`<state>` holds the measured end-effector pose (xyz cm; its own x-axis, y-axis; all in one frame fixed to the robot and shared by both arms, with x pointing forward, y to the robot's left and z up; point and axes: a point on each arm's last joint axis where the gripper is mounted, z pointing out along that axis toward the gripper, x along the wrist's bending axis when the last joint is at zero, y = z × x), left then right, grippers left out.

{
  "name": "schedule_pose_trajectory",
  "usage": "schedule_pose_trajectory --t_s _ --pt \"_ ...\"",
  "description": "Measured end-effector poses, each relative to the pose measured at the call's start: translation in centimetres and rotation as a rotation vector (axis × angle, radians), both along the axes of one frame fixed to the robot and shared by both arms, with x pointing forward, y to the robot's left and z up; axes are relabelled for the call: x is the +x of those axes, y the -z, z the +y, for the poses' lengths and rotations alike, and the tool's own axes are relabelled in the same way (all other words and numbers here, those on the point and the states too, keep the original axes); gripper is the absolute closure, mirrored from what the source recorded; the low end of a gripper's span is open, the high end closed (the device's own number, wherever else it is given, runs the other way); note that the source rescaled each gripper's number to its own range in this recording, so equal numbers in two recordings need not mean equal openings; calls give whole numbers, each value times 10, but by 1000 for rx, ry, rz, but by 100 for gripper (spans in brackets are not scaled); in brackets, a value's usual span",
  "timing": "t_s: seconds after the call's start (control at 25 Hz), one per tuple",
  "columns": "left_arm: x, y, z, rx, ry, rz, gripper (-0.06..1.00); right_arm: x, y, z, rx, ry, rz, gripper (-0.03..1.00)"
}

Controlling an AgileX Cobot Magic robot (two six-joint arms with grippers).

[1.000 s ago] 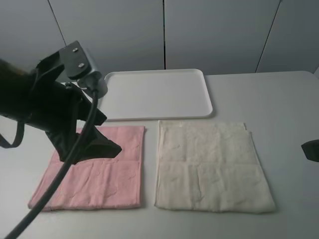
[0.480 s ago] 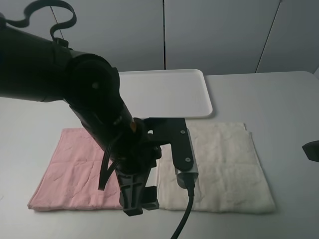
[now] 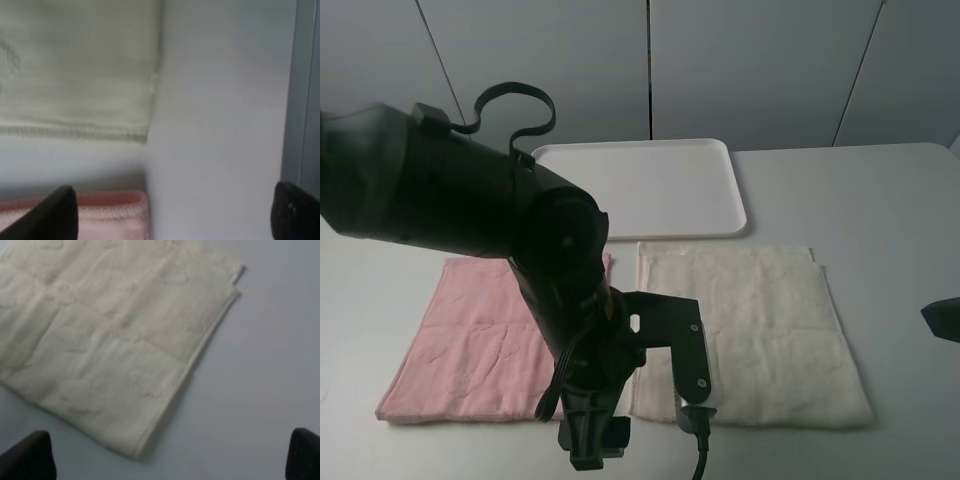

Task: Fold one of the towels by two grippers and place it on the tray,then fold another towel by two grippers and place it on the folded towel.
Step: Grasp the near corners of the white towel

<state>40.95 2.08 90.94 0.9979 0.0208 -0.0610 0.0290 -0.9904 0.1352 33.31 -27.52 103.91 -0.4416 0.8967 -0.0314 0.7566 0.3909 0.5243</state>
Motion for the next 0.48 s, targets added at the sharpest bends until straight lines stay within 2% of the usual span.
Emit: schedule_pose_trajectory --t_s 0.2,0.48 --pt "-9 3 -12 -18 74 -52 -4 1 5 0 -16 -31 -8 -3" --pt "-7 27 -17 43 79 -34 -4 1 5 0 -31 -57 -17 -3"
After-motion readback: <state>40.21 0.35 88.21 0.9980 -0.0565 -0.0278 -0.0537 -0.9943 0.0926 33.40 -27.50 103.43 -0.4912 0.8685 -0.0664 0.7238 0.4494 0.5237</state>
